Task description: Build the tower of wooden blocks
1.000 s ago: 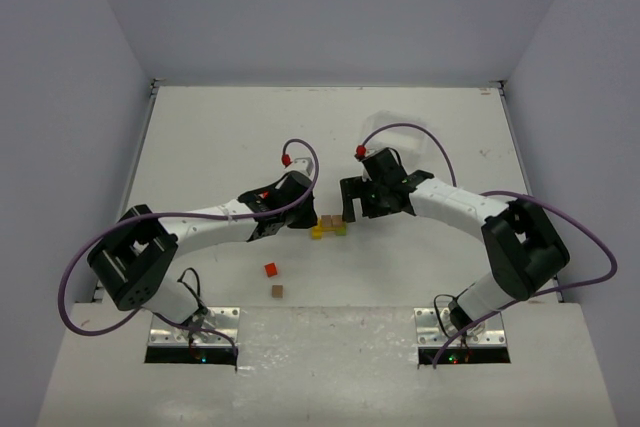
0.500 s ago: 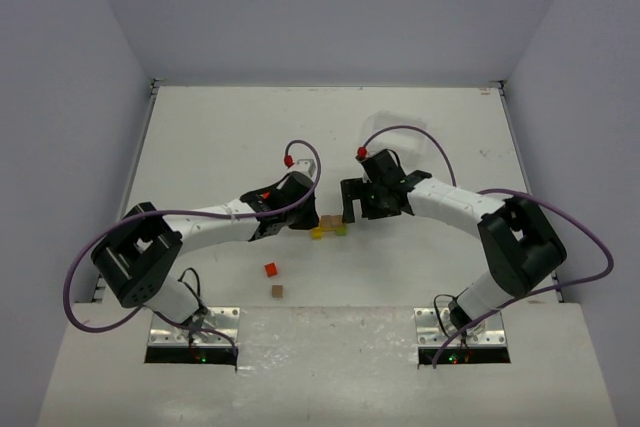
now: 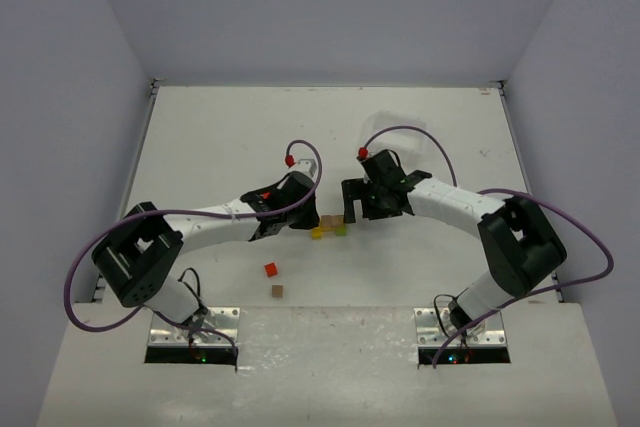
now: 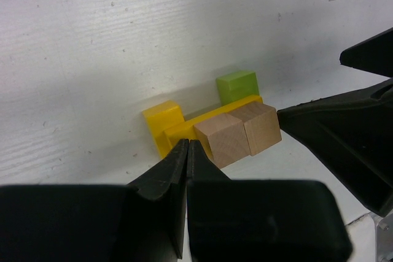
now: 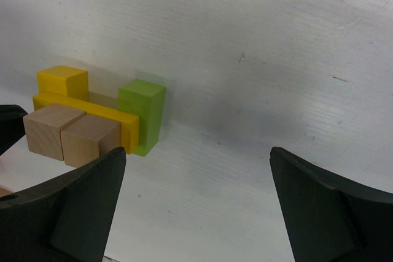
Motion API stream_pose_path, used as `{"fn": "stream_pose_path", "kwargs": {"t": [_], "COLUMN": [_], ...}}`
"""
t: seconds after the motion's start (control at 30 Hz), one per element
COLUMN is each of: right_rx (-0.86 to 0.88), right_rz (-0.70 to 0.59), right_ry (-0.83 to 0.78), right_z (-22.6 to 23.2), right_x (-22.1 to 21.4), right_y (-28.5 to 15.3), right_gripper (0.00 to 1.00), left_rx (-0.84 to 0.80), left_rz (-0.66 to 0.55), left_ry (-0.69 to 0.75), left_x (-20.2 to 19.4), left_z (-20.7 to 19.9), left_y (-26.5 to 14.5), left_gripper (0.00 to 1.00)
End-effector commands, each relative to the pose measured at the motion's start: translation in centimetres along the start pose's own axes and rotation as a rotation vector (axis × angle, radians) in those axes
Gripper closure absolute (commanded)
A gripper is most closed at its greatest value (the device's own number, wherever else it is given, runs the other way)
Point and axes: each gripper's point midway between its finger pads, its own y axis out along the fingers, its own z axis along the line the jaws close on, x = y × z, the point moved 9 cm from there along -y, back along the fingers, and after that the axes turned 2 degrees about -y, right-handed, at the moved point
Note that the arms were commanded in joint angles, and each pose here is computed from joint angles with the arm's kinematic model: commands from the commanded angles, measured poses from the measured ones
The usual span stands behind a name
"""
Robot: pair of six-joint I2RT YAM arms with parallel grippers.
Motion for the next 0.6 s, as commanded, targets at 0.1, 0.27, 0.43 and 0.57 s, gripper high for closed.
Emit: {"fn": "stream_pose_path", "kwargs": {"t": [0.1,0.27,0.43,0.57], "right_rx": [0.042,0.032,0.031,0.031], "right_rz": [-0.050,-0.050,-0.046,-0.043], "right_ry": [0.003,0.010,0.011,0.012], "right_z": [0.90,0.82,0.86,0.85], "right_x": [1.28,1.26,1.19,1.19], "right_y": [-0.01,0.06,0.10,0.14], "right_gripper": [0.01,0.01,0.01,0.01], "left_rx": [-0.060,-0.069,-0.079,-0.084], "left_rz": [-0.052,-0.044,-0.042,-0.038], "left_ry": [0.008,0.010,0.014,0.016], "left_x": [1.54,1.46,1.42,1.33], "left_z": [-1.62,-1.73,-1.95,-2.10], "left_y": [0.23,0.50,0.55,0.57], "left_gripper": [1.00,1.00,1.00,1.00]}}
